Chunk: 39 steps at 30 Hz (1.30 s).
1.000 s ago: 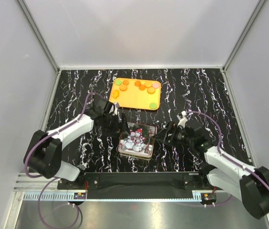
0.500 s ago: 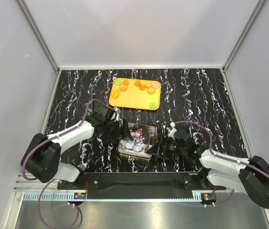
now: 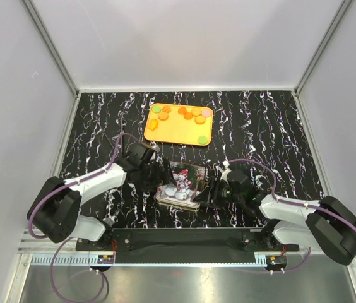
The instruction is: Pack the cookies
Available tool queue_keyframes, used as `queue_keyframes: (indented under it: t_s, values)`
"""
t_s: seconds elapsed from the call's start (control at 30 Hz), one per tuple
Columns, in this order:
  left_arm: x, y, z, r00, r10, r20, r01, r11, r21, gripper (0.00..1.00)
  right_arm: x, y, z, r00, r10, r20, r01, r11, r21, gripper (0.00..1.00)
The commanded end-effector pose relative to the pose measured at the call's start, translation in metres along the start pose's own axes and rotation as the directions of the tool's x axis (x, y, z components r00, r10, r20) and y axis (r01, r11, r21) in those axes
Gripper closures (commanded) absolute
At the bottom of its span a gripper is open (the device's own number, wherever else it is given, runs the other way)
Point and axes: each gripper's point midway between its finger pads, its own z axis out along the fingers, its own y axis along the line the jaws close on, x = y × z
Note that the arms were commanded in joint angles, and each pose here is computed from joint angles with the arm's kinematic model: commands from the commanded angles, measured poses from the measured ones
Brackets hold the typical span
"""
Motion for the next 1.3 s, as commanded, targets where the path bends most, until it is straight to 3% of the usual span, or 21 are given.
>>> queue_keyframes:
  t_s: [0.0,0.3,0.57,0.93,1.27]
  values:
    - [0.002,-0.023,0.001,1.000,0.008,0.018,-0.009,0.997,0.078,0.07,-0.014,0.019,0.007,0.999,-0.026,0.045,0.028,0.998,-0.052,0.54]
    - [0.010,-0.031,0.008,1.000,0.023,-0.004,-0.023,0.996,0.081,0.08,-0.023,0.019,0.011,0.998,-0.032,0.062,0.033,0.999,-0.014,0.71]
    - [0.007,-0.036,0.006,0.999,0.040,0.005,-0.040,0.996,0.085,0.08,-0.039,0.005,0.001,0.994,-0.045,0.097,0.039,0.997,0.066,0.71]
    - [-0.018,-0.051,-0.013,0.991,0.114,0.071,-0.120,0.988,0.094,0.07,-0.065,0.011,-0.013,0.988,-0.083,0.131,0.071,0.993,0.093,0.56]
    - [-0.055,-0.037,-0.049,0.981,0.095,0.171,-0.111,0.990,0.089,0.07,-0.069,0.008,-0.031,0.985,-0.121,0.125,0.101,0.982,0.158,0.34]
